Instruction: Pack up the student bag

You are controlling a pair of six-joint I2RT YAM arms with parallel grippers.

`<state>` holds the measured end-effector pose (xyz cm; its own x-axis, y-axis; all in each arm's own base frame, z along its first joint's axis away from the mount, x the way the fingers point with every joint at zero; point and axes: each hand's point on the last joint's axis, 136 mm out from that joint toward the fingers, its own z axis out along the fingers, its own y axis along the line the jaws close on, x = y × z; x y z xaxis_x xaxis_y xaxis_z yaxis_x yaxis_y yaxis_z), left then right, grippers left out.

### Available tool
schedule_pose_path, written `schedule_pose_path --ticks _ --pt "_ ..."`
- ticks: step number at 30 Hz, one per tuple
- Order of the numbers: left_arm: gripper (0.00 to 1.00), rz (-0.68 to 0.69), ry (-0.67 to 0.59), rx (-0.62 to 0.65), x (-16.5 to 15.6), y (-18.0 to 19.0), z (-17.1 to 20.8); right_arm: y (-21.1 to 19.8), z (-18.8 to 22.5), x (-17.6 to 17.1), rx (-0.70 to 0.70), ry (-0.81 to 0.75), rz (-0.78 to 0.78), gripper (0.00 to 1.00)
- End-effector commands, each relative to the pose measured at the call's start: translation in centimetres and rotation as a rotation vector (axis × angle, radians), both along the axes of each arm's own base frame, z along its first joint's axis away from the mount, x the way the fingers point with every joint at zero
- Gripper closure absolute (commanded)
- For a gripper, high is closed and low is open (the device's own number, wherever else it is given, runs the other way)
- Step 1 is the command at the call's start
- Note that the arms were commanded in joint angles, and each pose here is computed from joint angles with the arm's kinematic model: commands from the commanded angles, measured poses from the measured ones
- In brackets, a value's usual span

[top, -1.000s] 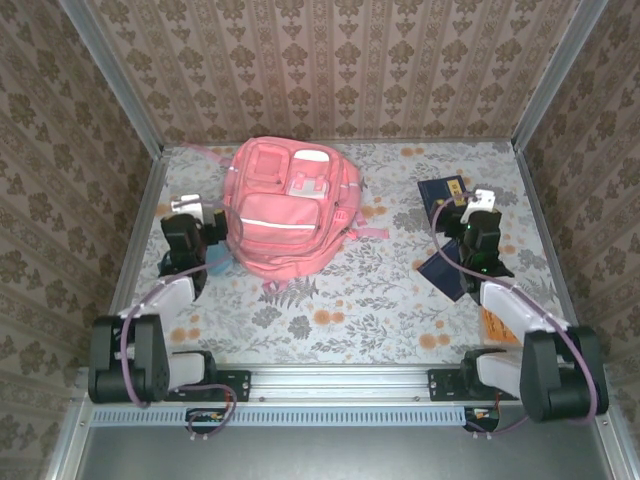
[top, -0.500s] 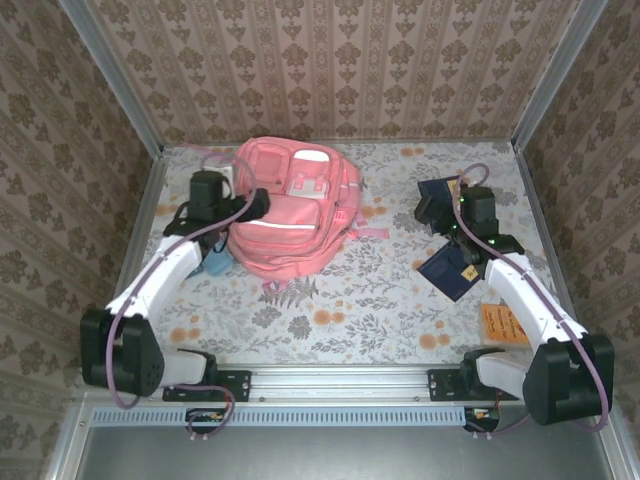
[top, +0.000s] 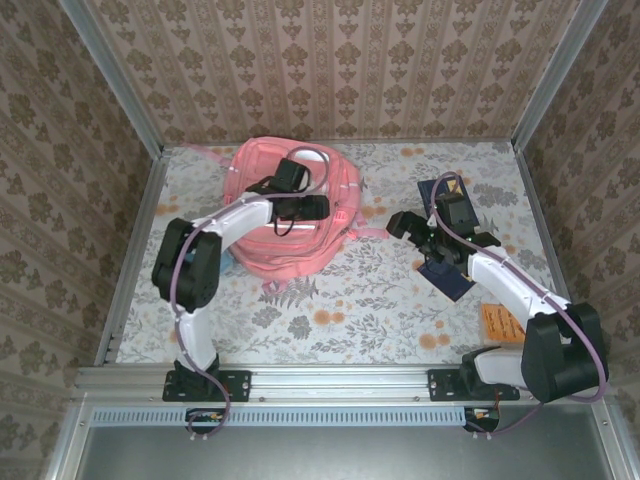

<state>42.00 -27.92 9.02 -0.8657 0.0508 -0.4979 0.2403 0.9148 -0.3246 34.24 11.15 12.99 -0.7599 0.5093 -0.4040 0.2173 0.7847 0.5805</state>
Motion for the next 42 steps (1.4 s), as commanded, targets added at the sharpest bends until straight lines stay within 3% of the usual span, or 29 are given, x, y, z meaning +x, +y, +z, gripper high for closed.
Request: schedule_pose_path --ticks 1,9,14,17,20,27,32,37,42 --pt "0.27 -0.011 0.091 0.012 -1.5 -1.5 -1.6 0.6 -0.8 -0.6 0.03 0.037 0.007 0.0" --pt "0.32 -0.125 0.222 0.012 -9.4 -6.6 -4.3 -0.7 -1.9 -2.0 -0.037 0.091 -0.014 0.0" --pt "0.31 -0.195 0.233 -0.019 -14.4 -9.6 -2.8 -1.7 -2.1 -3.5 -0.08 0.116 -0.039 0.0" --pt "0.26 -0.21 0.209 -0.035 -15.7 -10.4 -0.4 -2.4 -2.1 -4.5 -0.1 0.122 -0.05 0.03" --pt "0.18 -0.177 0.176 -0.045 -15.9 -9.7 2.6 -2.4 -1.8 -5.6 -0.1 0.135 -0.036 0.07" --pt "0.09 -0.16 0.023 0.009 -17.2 -5.2 8.0 -1.2 -1.7 -7.3 -0.031 0.119 0.032 0.04" --pt "0.06 -0.215 0.031 0.126 -19.7 -1.9 7.7 1.0 -3.1 -8.3 0.082 0.186 0.097 0.04" --pt "0.03 -0.299 0.025 0.17 -21.4 -1.5 6.9 3.4 -4.6 -9.1 0.159 0.243 0.15 0.07" --pt "0.0 -0.424 -0.025 0.286 -22.4 -2.0 5.6 6.3 -5.6 -9.5 0.228 0.27 0.203 0.19"
